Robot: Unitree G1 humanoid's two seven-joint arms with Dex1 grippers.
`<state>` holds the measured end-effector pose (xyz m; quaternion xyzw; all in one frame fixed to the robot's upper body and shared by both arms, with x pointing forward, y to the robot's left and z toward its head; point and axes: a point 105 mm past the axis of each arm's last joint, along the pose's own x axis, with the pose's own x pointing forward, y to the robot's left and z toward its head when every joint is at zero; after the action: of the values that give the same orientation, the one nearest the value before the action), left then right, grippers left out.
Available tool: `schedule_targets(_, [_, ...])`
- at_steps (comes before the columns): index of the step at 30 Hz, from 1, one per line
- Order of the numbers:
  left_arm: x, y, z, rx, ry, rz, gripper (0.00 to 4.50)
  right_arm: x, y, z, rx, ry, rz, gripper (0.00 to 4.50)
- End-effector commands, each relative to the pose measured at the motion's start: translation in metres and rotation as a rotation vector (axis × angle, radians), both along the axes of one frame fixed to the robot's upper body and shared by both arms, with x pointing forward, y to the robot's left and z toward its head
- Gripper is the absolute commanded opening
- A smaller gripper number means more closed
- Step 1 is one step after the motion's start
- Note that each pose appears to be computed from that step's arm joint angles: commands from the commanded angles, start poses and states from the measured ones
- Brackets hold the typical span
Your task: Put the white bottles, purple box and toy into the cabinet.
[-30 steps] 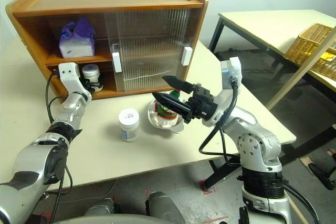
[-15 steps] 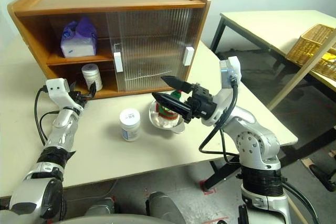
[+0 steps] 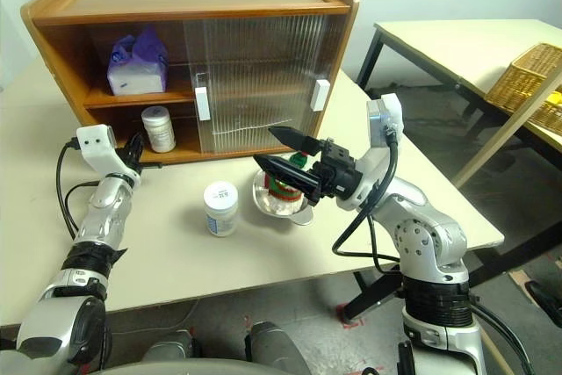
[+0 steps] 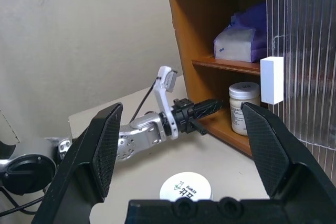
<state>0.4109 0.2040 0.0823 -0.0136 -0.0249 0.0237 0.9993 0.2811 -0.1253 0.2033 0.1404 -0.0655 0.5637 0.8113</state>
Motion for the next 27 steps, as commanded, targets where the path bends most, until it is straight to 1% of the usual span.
schedule_targets(1, [0.003, 0.006, -0.011, 0.014, 0.053, 0.024, 0.02, -0.001, 0.001, 0.002, -0.002, -0.004, 0.001, 4.5])
schedule_targets(9, [0.019, 0.0, -0.013, 0.018, 0.099, 0.025, 0.02, -0.001, 0.0, 0.003, -0.007, -0.005, -0.003, 4.5])
schedule_targets(14, [0.025, -0.004, -0.012, 0.021, 0.112, 0.019, 0.02, -0.002, 0.0, 0.004, -0.01, -0.006, -0.006, 4.5])
schedule_targets(23, [0.028, -0.02, -0.019, 0.023, 0.152, -0.03, 0.02, -0.003, -0.001, 0.005, -0.011, -0.008, -0.014, 4.5])
schedule_targets(27, [0.03, -0.03, -0.018, 0.023, 0.155, -0.061, 0.02, -0.003, -0.002, 0.005, -0.012, -0.008, -0.017, 4.5])
